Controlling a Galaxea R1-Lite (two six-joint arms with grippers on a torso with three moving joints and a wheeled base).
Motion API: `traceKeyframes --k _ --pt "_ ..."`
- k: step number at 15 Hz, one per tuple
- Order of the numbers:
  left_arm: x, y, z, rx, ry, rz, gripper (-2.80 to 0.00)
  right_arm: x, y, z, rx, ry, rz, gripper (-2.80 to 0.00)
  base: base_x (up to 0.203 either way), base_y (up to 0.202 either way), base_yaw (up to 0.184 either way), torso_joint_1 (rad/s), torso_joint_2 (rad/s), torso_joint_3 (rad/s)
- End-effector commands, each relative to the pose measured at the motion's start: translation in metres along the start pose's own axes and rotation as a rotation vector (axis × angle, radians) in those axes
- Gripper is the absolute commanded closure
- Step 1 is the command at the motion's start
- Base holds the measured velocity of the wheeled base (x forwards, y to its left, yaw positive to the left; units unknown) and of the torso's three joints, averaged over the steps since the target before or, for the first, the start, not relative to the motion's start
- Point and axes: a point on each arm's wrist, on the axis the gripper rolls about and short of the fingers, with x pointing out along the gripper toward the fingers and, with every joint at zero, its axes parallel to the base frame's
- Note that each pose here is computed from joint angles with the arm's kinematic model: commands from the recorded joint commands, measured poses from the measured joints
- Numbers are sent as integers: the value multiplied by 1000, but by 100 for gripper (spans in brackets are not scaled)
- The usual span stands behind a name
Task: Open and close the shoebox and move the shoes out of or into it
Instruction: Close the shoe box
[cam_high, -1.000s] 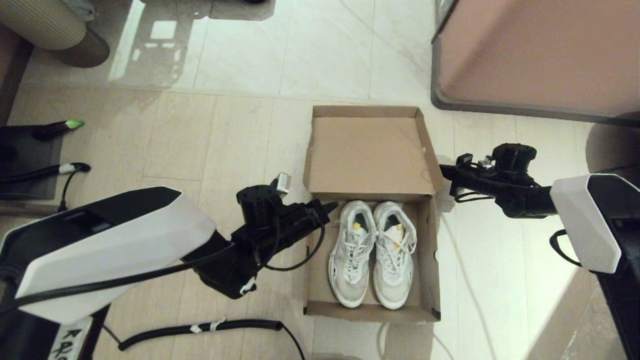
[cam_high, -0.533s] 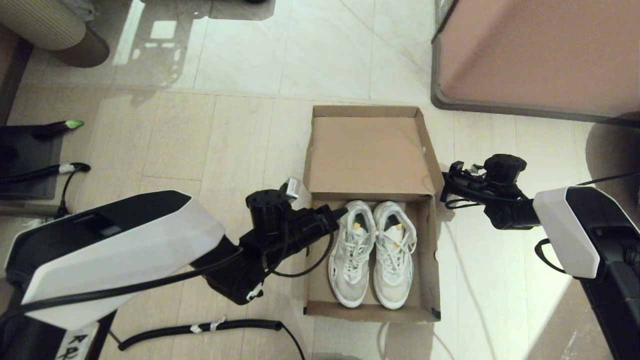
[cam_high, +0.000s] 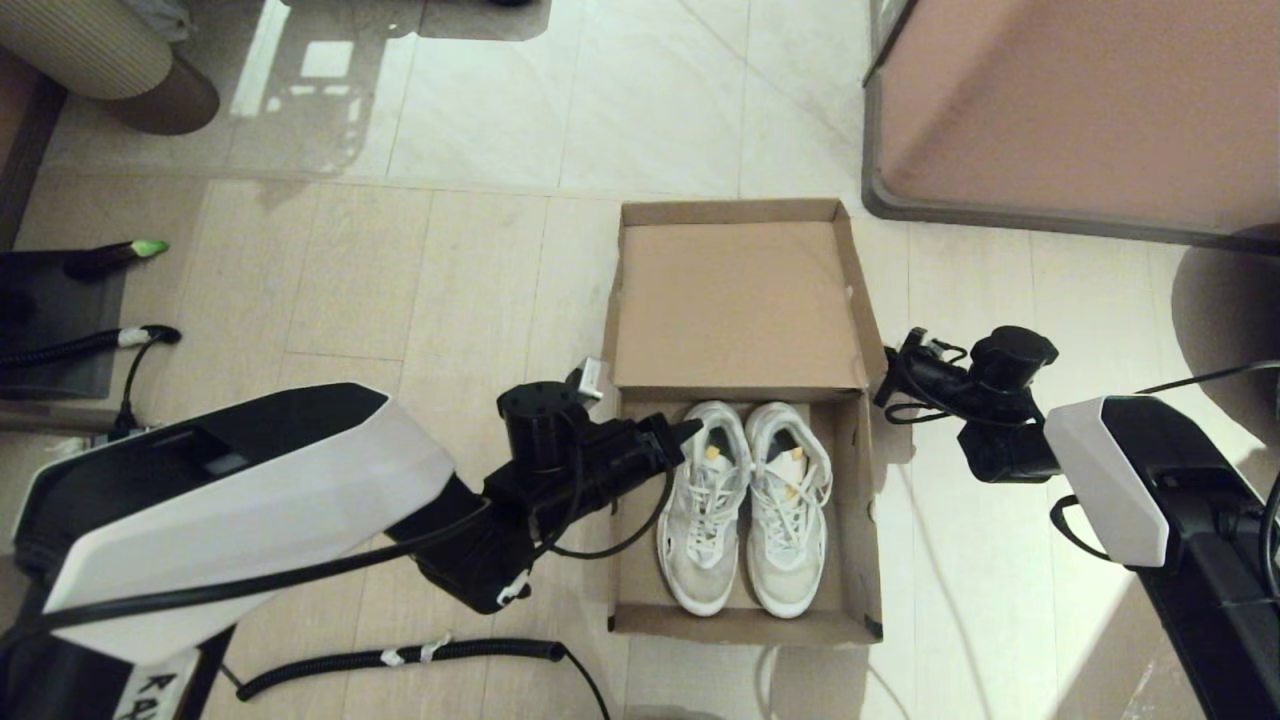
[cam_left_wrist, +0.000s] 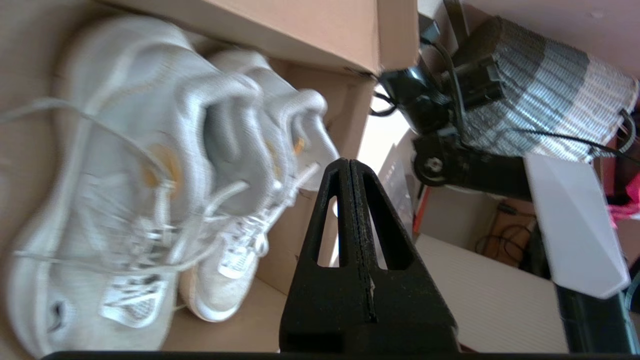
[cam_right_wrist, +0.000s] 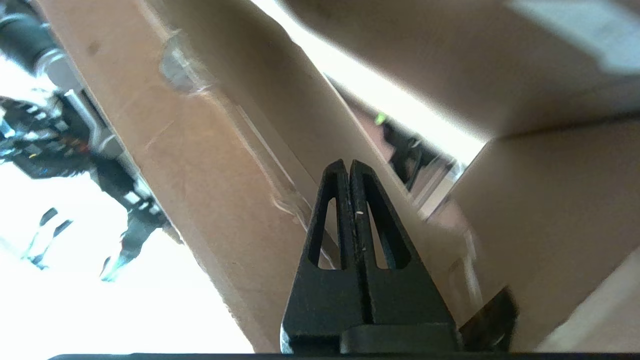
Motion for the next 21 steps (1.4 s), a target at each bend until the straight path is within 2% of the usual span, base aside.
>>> traceKeyframes --k 1,6,12,18,21 --pt "1 -4 -1 -1 1 -13 0 -2 -3 0 7 48 -7 0 0 0 0 0 0 0" --pt "2 -9 -6 -2 13 -24 0 -6 17 -6 -23 112 19 0 0 0 0 0 0 0" --pt "3 -12 -9 -2 20 -32 0 -5 40 -18 -99 198 24 0 0 0 0 0 0 0" --pt "6 -18 -16 -2 34 -46 0 -7 59 -33 -96 292 35 0 0 0 0 0 0 0" --pt "4 -29 -9 6 20 -69 0 -9 74 -42 -124 346 12 0 0 0 0 0 0 0"
